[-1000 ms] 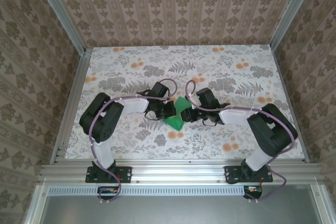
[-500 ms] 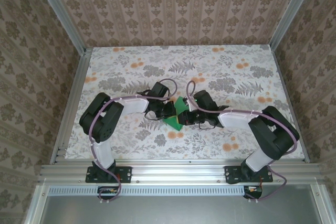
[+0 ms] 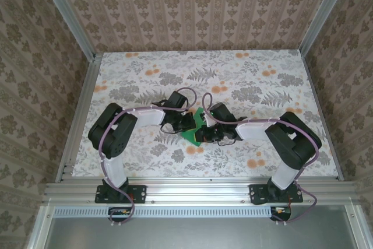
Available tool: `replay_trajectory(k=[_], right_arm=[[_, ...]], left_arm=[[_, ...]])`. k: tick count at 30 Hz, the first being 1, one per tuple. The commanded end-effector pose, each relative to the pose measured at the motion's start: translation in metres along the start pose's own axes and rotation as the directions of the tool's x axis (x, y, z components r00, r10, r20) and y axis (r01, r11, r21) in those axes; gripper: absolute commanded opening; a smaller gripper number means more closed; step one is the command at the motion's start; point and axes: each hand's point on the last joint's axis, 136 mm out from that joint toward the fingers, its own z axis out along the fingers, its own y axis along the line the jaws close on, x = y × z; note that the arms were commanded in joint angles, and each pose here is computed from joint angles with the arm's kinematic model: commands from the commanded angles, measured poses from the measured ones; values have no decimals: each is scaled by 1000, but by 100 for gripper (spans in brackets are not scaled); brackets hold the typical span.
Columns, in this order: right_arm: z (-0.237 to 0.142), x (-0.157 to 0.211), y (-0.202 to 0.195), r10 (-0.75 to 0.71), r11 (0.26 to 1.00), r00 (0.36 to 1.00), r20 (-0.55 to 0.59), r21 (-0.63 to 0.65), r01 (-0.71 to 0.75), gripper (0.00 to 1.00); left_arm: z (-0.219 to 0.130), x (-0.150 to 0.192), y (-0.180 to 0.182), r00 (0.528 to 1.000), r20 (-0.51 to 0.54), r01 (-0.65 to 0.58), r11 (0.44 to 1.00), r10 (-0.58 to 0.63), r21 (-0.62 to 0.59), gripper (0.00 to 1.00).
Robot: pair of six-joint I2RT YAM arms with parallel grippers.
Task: Fold a paper plane with a square sheet of paper (pick it up from the middle)
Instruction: Fold the triangle a second time at the center of the table.
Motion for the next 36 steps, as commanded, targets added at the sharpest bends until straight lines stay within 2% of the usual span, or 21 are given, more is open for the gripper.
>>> replay_trajectory(k=[1,9,18,27,36], right_arm=[[5,8,-6,16,1000,999,-48,22,-15,10],[12,10,-12,30,999,998,-56,27,-28,11],[9,16,-23,53,994,995,-80,97,-45,11],[-7,9,15,52,999,997,-49,-13,-52,11],[11,23,0,109,994,990,-89,-5,-110,11]], left_arm=[[7,16,30,999,-47,20,995,-25,-100,8],[9,17,31,998,-53,19,994,-24,-103,8],[10,21,37,998,-58,24,993,-31,-116,8],[10,21,37,998,-59,19,993,-25,-114,8],[9,21,37,998,-60,16,993,-23,-114,7]])
